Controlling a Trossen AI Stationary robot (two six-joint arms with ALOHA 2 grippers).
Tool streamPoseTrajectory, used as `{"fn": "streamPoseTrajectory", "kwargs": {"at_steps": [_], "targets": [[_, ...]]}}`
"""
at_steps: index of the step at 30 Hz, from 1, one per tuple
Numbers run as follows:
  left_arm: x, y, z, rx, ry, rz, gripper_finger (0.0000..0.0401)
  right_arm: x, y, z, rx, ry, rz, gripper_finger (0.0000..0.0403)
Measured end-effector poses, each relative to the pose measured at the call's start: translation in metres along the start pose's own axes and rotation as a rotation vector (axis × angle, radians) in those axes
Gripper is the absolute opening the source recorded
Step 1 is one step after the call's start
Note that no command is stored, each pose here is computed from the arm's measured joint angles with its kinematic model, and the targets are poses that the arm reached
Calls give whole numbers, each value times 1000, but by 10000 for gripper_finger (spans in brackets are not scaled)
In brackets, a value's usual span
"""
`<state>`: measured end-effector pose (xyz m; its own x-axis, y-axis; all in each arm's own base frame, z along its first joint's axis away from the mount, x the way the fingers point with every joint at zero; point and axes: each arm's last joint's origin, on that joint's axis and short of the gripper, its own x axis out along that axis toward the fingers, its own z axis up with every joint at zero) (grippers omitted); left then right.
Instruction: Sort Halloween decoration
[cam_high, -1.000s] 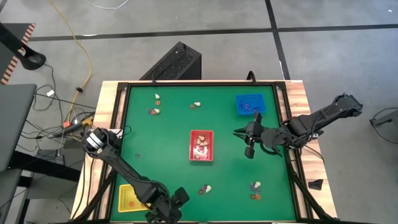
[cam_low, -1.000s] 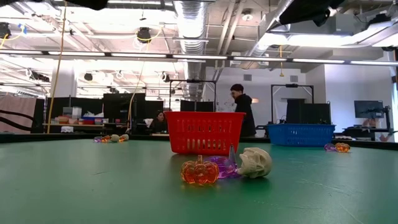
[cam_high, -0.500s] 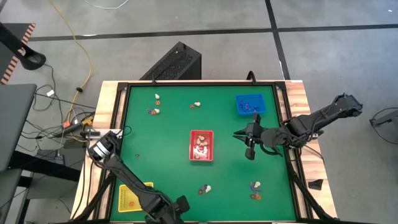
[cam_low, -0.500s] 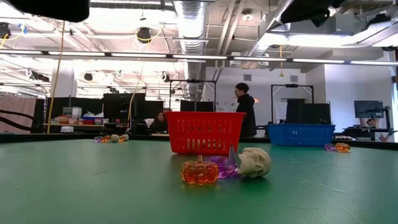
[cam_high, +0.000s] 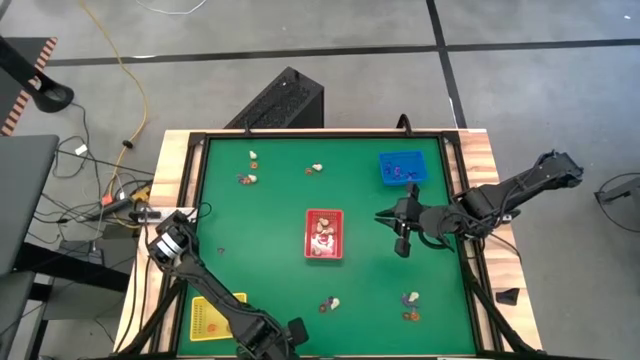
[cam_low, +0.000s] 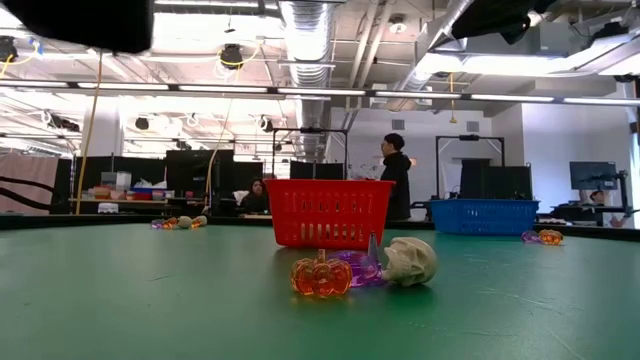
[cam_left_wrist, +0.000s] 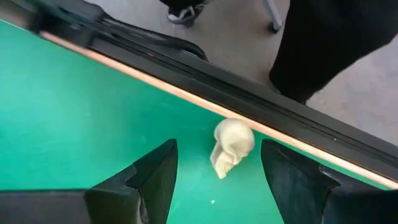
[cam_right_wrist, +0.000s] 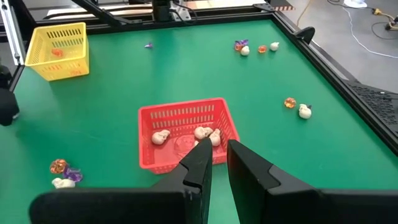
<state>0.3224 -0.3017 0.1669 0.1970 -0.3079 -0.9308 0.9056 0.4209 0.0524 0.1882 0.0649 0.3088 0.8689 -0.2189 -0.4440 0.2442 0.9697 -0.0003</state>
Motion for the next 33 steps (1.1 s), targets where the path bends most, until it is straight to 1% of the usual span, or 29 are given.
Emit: {"fn": "streamPoseTrajectory", "kwargs": {"at_steps": [9, 15, 33], "targets": [[-1, 0, 1, -23, -8, -4, 219, 1, -2, 1, -21, -1, -9, 81], [1, -1, 3, -67, -34, 13, 219, 1, -1, 1, -38, -1, -8, 81], [4, 0, 1, -96, -15, 22, 219, 1, -1, 1, -46, -3, -9, 81]]}}
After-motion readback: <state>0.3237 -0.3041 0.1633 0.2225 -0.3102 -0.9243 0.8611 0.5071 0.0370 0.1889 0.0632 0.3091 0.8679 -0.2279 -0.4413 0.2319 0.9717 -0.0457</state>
